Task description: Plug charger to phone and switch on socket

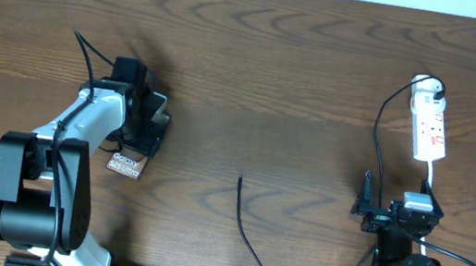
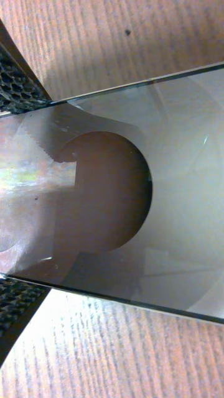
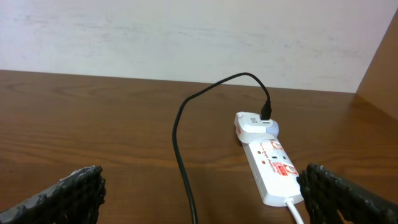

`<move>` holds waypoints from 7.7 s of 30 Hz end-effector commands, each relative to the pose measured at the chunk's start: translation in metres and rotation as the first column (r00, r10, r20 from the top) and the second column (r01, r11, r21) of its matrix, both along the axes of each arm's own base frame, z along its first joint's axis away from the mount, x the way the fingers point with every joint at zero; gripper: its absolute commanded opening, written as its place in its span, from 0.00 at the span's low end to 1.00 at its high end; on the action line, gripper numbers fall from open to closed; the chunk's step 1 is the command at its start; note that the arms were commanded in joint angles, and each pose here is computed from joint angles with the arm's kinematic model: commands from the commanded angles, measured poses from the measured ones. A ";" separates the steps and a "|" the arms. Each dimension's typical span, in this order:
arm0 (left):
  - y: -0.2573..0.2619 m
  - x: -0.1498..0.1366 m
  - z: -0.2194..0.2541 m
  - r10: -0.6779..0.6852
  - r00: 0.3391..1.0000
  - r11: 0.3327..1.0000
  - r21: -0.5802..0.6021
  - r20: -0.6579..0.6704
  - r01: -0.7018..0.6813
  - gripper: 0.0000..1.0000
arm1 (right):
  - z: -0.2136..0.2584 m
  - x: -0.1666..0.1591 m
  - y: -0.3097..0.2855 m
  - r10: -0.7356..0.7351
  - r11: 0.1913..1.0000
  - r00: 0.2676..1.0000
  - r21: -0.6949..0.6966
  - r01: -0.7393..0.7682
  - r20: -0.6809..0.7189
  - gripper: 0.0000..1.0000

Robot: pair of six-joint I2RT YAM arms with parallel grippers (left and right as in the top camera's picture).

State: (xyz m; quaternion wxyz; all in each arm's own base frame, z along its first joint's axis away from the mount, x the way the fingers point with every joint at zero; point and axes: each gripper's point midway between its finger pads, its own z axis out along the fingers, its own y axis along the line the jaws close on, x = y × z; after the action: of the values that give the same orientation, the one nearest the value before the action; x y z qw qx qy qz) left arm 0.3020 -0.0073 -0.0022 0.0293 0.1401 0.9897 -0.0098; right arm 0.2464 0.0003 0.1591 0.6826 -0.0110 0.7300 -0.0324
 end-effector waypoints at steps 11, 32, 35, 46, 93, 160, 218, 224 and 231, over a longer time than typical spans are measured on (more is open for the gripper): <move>-0.003 0.011 0.022 0.038 0.998 0.999 -0.020 0.043 -0.037 0.07 | -0.001 0.000 -0.001 -0.009 1.000 1.000 -0.003 0.009 -0.003 0.99; -0.012 0.026 0.050 0.133 0.984 0.988 -0.093 0.123 -0.122 0.07 | -0.001 0.000 -0.001 -0.009 1.000 1.000 -0.003 0.009 -0.003 0.99; -0.023 0.026 0.051 0.149 0.983 0.979 -0.159 0.110 -0.131 0.07 | -0.001 0.000 -0.001 -0.009 1.000 1.000 -0.003 0.009 -0.003 0.99; -0.077 0.028 0.071 0.255 0.967 0.846 -0.486 0.009 -0.218 0.07 | -0.001 0.000 -0.001 -0.009 1.000 1.000 -0.003 0.009 -0.003 0.99; -0.163 0.018 0.190 0.144 0.341 0.027 -0.341 -0.929 -0.940 0.07 | -0.001 0.000 -0.001 -0.009 1.000 1.000 -0.003 0.009 -0.003 0.99; -0.141 0.042 0.139 0.474 0.425 0.077 -0.444 -0.771 -0.892 0.08 | 0.019 -0.001 0.025 0.146 0.989 0.986 0.003 -0.147 0.077 0.99; -0.106 0.057 0.084 0.818 0.156 -0.022 -0.301 -0.554 -0.953 0.07 | 0.022 0.073 0.214 0.905 0.312 0.358 0.931 -0.188 -0.231 0.88; -0.122 0.051 0.084 0.810 0.137 -0.029 -0.271 -0.570 -0.962 0.07 | -0.006 0.066 0.245 0.918 0.329 0.291 0.928 -0.177 -0.270 0.87; -0.128 0.049 0.085 0.800 0.132 -0.030 -0.259 -0.585 -0.965 0.07 | -0.030 0.061 0.267 0.916 0.355 0.258 0.920 -0.169 -0.306 0.86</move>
State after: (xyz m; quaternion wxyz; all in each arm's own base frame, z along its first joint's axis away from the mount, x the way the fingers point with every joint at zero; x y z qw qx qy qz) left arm 0.3417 -0.1315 0.0651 -0.0712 -0.5547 0.7736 -0.2982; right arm 0.3044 0.2597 0.1347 0.1410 -0.0321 0.8151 0.5610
